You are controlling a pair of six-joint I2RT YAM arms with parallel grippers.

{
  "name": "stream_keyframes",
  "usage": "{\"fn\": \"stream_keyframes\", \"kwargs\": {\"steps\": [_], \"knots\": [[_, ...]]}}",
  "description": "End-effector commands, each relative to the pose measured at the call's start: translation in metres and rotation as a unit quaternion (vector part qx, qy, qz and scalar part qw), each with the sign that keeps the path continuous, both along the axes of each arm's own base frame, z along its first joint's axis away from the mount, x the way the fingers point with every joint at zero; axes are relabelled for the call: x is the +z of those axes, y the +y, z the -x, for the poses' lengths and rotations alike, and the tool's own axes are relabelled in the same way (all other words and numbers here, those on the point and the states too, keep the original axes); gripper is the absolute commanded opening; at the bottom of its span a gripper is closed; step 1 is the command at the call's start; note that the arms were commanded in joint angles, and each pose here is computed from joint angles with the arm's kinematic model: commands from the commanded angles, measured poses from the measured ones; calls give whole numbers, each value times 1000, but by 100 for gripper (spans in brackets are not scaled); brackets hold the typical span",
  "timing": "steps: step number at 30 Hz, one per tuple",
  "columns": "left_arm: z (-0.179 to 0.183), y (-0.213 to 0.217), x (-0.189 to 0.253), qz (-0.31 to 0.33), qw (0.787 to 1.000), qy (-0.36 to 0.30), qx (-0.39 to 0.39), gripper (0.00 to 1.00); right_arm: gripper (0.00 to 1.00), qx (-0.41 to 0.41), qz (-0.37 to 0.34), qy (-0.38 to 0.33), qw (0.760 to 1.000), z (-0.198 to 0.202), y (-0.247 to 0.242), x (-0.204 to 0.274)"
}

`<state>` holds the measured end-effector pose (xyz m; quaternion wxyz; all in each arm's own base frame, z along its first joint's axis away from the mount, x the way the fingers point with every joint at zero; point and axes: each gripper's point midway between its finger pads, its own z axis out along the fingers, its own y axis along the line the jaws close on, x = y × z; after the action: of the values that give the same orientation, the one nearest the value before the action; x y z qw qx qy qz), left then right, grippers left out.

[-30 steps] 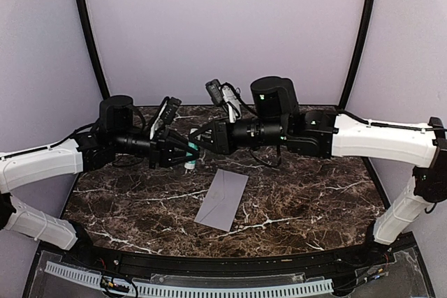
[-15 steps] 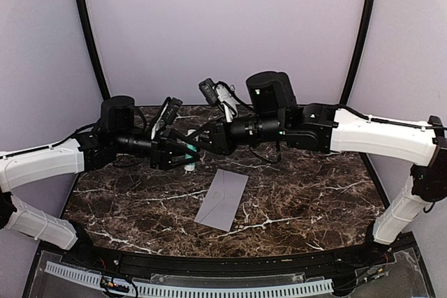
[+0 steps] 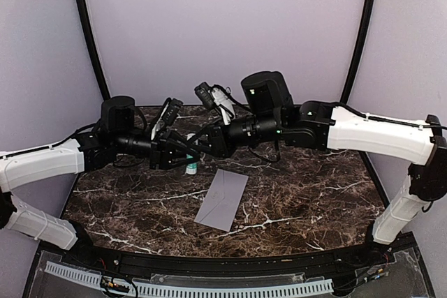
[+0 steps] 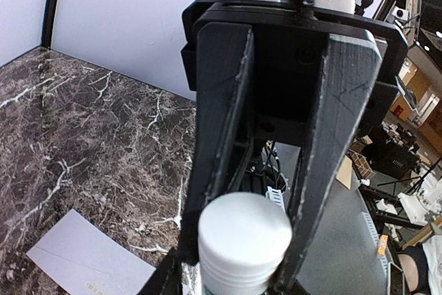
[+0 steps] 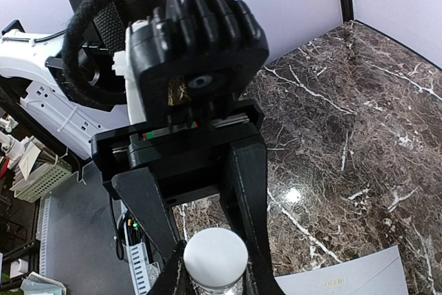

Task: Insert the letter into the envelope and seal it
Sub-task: Close the solid glue cap on the solid glue.

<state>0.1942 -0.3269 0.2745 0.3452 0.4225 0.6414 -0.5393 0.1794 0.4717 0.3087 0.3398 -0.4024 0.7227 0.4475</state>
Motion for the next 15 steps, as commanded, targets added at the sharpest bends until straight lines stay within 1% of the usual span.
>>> {"fn": "stream_keyframes", "kwargs": {"steps": [1, 2, 4, 5, 7, 10, 11, 13, 15], "knots": [[-2, 1, 11, 16, 1000, -15, 0, 31, 11, 15, -1, -10, 1000, 7, 5, 7], [-2, 1, 11, 16, 1000, -15, 0, 29, 11, 17, -1, -10, 1000, 8, 5, 7], [-2, 1, 10, 15, 1000, -14, 0, 22, 11, 20, 1, -10, 1000, 8, 5, 6], [-2, 0, 10, 14, 1000, -14, 0, 16, 13, 19, 1, -11, 1000, 8, 5, 7], [-5, 0, 8, 11, 1000, -13, 7, 8, 17, 19, -4, -12, 1000, 9, 4, 10], [-12, 1, 4, 3, 1000, -13, 28, 3, 31, 15, -20, -20, 999, 9, 1, 20], [-16, 1, 3, 2, 999, -13, 40, 2, 36, 13, -24, -24, 999, 9, -1, 23], [-21, 1, 4, 7, 998, -10, 54, 0, 47, 4, -31, -34, 999, 6, -5, 29], [-28, 1, 10, 31, 997, -19, 75, 0, 56, -15, -34, -43, 998, 1, -12, 33]]}}
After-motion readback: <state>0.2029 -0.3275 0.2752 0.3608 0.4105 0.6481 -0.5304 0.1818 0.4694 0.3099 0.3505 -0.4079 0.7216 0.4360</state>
